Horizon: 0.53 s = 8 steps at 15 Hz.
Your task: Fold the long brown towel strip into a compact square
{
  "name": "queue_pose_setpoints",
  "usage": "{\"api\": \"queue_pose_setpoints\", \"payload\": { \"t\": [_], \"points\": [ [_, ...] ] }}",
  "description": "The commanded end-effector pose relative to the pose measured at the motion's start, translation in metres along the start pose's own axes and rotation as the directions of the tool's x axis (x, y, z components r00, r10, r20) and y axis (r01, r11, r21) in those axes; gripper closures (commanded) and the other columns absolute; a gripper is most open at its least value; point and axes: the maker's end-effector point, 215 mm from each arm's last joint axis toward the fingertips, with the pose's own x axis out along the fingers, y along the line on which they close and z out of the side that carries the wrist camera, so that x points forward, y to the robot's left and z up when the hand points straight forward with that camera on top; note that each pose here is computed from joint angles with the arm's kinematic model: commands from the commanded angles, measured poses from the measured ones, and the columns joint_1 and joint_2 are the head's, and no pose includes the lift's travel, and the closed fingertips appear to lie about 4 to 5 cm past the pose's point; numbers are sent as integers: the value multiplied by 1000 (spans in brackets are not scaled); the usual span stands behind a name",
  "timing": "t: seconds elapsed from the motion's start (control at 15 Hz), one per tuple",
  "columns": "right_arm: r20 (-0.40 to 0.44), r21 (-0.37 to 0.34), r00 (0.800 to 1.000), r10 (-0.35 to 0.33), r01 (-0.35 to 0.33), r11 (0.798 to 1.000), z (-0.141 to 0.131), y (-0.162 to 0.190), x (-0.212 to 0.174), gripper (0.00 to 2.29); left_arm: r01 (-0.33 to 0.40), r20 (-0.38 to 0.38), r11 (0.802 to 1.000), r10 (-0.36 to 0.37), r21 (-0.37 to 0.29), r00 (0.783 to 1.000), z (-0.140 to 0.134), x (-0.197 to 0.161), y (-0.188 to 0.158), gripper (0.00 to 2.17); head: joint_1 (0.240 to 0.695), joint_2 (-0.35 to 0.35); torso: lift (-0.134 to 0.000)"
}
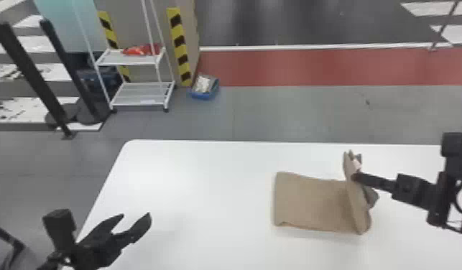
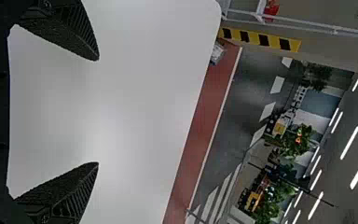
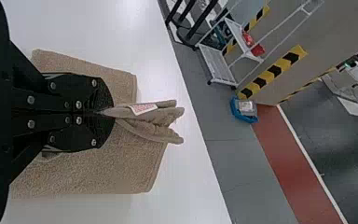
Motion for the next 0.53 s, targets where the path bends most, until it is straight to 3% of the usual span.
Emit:
{"api": "queue_pose_setpoints", "payload": {
  "t": [0.0, 0.2, 0.47],
  "points": [
    [33, -12, 999, 41, -41, 999, 12, 19, 6, 1237, -1, 3, 1000, 1, -6, 1000, -1, 0, 0, 80, 695, 93, 0],
    [79, -42, 994, 71, -68, 997, 28, 34, 8, 1237, -6, 6, 1000, 6, -10, 1000, 0, -2, 3, 80, 695, 116, 0],
    [23, -81, 997, 70, -68, 994, 14, 47, 20, 1234, -4, 12, 1000, 4, -6, 1000, 2, 0, 2, 80, 695, 134, 0]
  ]
}}
